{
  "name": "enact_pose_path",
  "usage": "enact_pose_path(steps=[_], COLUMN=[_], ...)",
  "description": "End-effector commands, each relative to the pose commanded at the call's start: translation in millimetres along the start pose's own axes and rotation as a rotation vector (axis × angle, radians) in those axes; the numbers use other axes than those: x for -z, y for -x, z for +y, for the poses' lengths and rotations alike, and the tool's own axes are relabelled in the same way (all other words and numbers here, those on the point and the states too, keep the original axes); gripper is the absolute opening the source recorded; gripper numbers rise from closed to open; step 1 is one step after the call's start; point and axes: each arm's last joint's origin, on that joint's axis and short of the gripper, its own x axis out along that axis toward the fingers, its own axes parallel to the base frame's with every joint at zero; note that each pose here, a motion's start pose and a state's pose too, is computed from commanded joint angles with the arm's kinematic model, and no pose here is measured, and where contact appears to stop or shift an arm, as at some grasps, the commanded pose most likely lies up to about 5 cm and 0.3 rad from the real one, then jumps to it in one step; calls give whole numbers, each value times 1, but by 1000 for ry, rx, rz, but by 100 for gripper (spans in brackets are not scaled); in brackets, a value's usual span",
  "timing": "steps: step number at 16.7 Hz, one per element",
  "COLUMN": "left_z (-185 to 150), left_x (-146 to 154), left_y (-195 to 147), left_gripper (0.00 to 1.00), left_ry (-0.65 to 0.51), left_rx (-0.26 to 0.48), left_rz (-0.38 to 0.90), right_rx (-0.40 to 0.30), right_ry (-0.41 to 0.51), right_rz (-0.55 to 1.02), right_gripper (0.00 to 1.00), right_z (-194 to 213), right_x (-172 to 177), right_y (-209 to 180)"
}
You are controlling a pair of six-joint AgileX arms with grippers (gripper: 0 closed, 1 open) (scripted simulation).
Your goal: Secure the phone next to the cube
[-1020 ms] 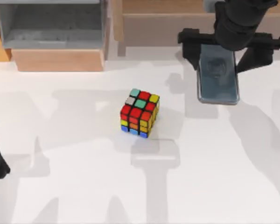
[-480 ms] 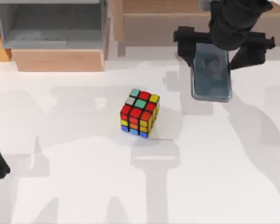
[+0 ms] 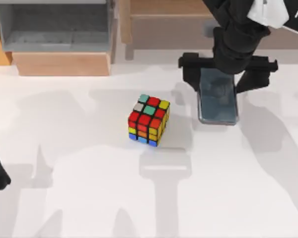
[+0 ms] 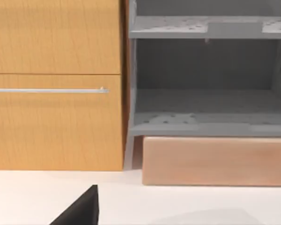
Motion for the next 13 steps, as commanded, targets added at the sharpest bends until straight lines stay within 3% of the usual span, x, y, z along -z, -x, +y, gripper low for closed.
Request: enact_pose_path(steps=[6, 12, 13], left_z=[0, 0, 0], left_x=[0, 0, 0], left_y=[0, 0, 0], left_gripper=[100, 100, 100], left_ry=[0, 0, 0], left_rx=[0, 0, 0], left_rz=[0, 0, 0], right_rx=[66, 72, 72], right_ry=[6, 7, 7], right_rz=[143, 156, 156], right_gripper=[0, 0, 8], right_z=[-7, -8, -8], right_x=[12, 14, 14], right_y=[-67, -72, -72])
